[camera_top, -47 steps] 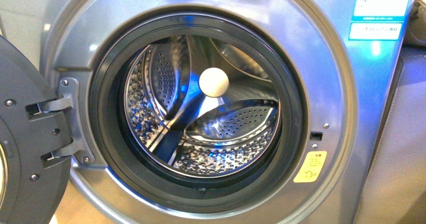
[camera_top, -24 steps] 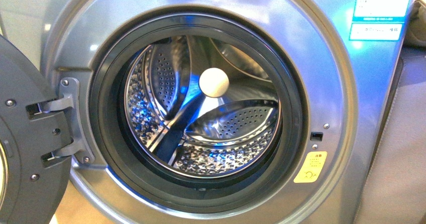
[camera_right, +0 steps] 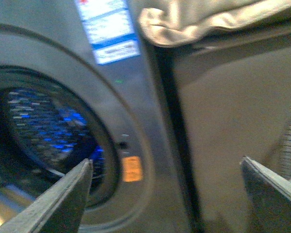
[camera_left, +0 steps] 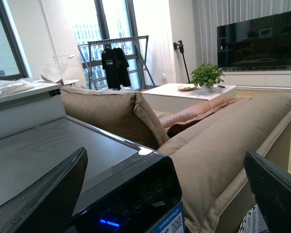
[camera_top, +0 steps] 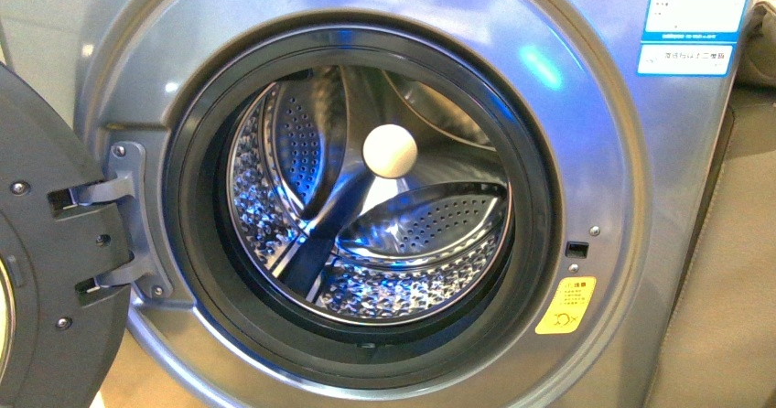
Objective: Collect clothes from washing machine
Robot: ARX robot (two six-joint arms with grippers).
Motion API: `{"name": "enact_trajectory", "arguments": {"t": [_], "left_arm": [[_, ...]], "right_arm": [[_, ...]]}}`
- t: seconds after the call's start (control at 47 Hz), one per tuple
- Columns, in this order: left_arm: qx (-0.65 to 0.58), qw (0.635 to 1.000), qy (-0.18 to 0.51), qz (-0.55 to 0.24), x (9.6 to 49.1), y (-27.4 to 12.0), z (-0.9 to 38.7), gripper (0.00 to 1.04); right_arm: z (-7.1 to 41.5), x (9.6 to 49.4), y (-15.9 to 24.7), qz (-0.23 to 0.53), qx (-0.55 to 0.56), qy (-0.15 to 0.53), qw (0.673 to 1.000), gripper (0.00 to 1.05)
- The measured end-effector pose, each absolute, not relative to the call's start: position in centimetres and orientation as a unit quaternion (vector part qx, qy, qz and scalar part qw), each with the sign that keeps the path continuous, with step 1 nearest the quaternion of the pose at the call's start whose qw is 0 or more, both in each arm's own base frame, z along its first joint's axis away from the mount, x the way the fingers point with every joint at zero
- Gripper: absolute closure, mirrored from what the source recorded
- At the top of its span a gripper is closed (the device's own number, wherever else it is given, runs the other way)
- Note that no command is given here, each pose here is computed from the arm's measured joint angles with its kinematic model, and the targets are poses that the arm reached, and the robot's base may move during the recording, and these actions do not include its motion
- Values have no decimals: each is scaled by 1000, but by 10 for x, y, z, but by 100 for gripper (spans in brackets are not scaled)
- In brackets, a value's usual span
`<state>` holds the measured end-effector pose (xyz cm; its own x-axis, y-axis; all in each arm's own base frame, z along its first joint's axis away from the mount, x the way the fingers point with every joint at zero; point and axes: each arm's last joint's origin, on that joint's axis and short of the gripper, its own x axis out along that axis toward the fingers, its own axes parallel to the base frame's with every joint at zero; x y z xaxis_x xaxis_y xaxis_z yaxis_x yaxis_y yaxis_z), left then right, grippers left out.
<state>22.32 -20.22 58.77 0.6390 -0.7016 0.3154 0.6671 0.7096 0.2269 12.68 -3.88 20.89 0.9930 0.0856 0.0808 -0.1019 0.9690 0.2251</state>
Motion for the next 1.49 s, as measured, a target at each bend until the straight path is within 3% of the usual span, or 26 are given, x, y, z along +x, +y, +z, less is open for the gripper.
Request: {"name": "enact_trajectory", "arguments": {"t": [0.106,0.383,0.489,0.723,0.851,0.936,1.064,1.191,1.383,1.489], "left_arm": [[45,904,-193,-378,223,-202,588,7],[45,904,-193,-378,223,-202,588,7],[28,933,-136,-333,228,-205,591,7],[-3,966,-49,-255,255,-203,581,7],[-8,977,-40,-211,258,-188,584,7],[-13,984,-43,-172,257,-171,590,7],[-30,997,-47,-46,252,-123,600,7],[-46,997,-62,20,227,-95,602,7],[-61,997,-41,0,215,-102,584,7],[-32,999,-31,-14,211,-100,560,24]], "right_arm": [[196,123,-31,-7,51,4,999,36],[186,116,-16,-5,5,0,1000,85],[182,114,-12,-4,3,0,1000,103],[176,110,0,1,1,0,1000,102],[167,107,0,-2,1,-1,1000,102],[163,101,0,-1,1,14,1000,102],[165,98,0,-1,1,-3,1000,102],[165,98,0,-1,1,-1,1000,102],[165,98,0,-1,1,-1,1000,102],[165,98,0,-1,1,-1,1000,102]]}}
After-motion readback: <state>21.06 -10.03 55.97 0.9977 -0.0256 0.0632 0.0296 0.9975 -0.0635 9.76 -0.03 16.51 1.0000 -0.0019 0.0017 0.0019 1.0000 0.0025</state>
